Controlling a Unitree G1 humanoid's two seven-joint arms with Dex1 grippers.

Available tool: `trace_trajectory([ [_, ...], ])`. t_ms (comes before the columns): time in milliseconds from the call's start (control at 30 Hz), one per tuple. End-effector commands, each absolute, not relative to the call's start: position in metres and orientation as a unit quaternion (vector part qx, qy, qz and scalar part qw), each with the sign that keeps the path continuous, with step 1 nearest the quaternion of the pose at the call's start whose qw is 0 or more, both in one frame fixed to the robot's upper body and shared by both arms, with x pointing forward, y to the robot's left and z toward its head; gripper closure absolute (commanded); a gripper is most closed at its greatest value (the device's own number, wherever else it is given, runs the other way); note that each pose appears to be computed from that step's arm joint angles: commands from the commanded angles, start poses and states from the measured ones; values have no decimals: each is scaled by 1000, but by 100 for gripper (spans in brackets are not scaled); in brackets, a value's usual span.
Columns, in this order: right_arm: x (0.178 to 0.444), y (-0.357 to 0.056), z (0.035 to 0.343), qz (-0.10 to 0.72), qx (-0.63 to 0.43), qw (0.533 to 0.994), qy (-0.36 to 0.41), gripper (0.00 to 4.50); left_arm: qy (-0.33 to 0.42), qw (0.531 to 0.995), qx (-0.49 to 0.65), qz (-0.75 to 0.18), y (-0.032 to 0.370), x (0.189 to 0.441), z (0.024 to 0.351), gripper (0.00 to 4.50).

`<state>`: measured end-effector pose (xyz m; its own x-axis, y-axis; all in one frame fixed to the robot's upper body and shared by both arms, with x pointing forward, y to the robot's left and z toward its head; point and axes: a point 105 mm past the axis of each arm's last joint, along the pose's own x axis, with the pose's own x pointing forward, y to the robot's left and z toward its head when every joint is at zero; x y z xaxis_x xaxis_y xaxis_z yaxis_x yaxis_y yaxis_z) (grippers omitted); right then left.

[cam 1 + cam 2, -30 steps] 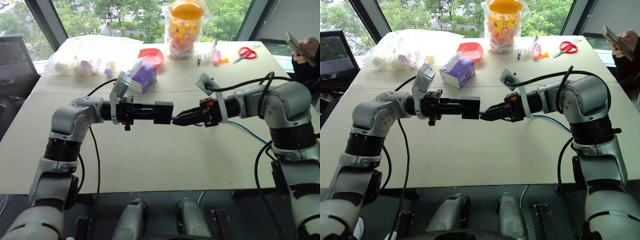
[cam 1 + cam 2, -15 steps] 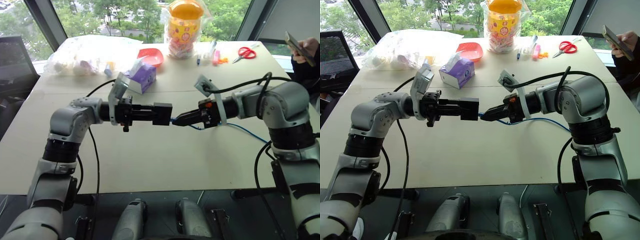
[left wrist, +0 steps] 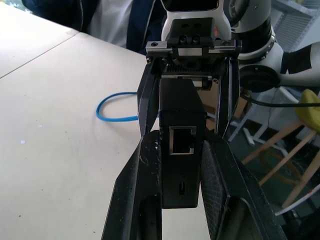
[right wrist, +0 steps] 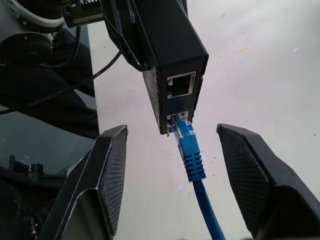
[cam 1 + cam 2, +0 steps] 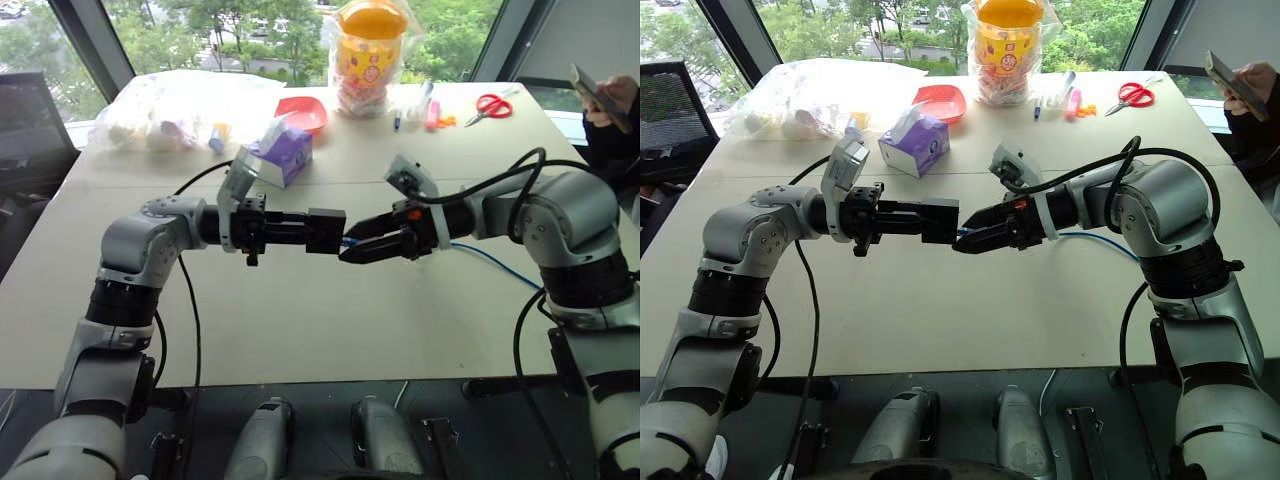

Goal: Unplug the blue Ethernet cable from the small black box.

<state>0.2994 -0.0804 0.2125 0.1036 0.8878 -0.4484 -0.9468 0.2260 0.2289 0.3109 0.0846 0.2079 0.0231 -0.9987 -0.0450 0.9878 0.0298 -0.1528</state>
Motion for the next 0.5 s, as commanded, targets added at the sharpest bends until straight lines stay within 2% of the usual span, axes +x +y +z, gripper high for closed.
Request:
trace_trajectory([
  [33, 296, -79, 226, 630, -62, 738, 233, 186, 57, 710, -24, -702, 82, 307, 215, 405],
  [200, 295, -79, 226, 631, -55, 736, 238, 186, 58, 709, -23, -703, 82, 306, 214, 405],
  [300, 295, -79, 227, 632, -53, 735, 239, 263, 59, 708, -22, -704, 82, 305, 213, 405],
  [367, 295, -78, 227, 632, -52, 735, 239, 359, 59, 707, -22, -704, 82, 305, 213, 405],
  [400, 296, -78, 228, 632, -52, 735, 239, 422, 59, 706, -22, -705, 82, 304, 213, 405],
  [433, 295, -78, 228, 632, -51, 735, 239, 445, 60, 706, -21, -705, 82, 304, 212, 405],
  [500, 296, -77, 228, 633, -50, 734, 240, 445, 61, 705, -21, -706, 82, 303, 211, 405],
])
